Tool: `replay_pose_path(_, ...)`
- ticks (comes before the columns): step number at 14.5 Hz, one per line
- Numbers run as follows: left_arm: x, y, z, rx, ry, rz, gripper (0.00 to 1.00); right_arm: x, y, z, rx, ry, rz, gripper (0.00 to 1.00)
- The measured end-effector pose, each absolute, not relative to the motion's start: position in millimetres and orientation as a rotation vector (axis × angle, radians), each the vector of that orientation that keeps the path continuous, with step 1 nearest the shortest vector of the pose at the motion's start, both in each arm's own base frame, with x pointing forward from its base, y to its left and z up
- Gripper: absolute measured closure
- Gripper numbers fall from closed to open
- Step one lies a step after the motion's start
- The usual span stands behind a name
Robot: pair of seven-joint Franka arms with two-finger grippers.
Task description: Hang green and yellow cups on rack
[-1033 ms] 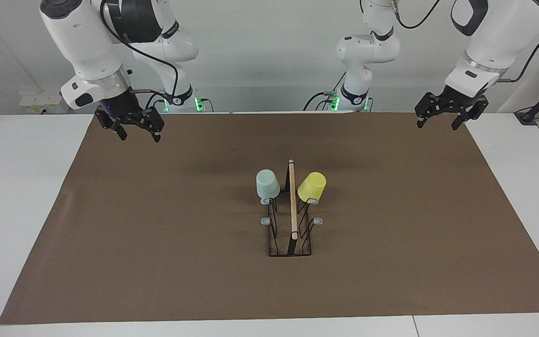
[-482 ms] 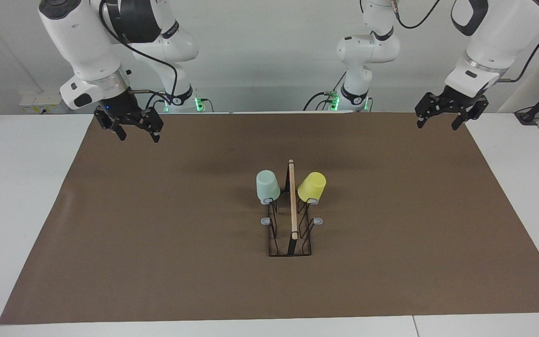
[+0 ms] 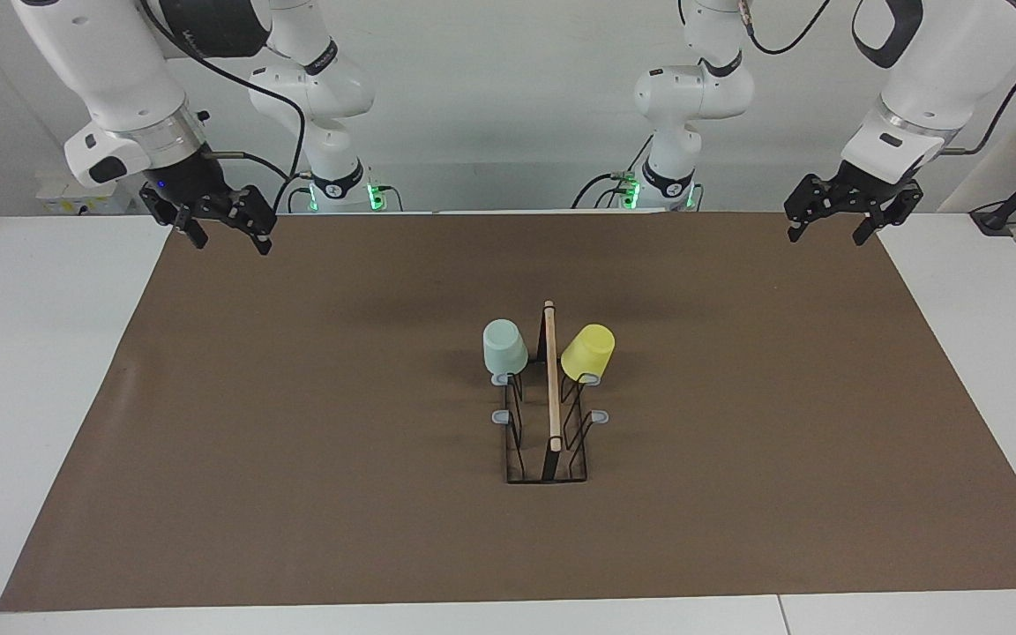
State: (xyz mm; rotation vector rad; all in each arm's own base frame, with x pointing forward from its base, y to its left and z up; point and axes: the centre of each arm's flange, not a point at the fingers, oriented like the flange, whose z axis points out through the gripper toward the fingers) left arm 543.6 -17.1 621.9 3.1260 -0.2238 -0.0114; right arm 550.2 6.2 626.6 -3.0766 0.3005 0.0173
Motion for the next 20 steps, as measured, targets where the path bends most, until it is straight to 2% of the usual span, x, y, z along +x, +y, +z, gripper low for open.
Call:
replay_pose_path(13, 543.7, -16.2, 622.0, 3.126, -0.221, -0.01, 0.0, 553.0, 7.1, 628.5, -3.128, -0.033, 0.006, 0.0)
replay_pose_path(20, 543.8, -16.2, 622.0, 3.126, -0.221, -0.009, 0.0, 553.2, 7.7, 628.4, -3.128, -0.029, 0.006, 0.0)
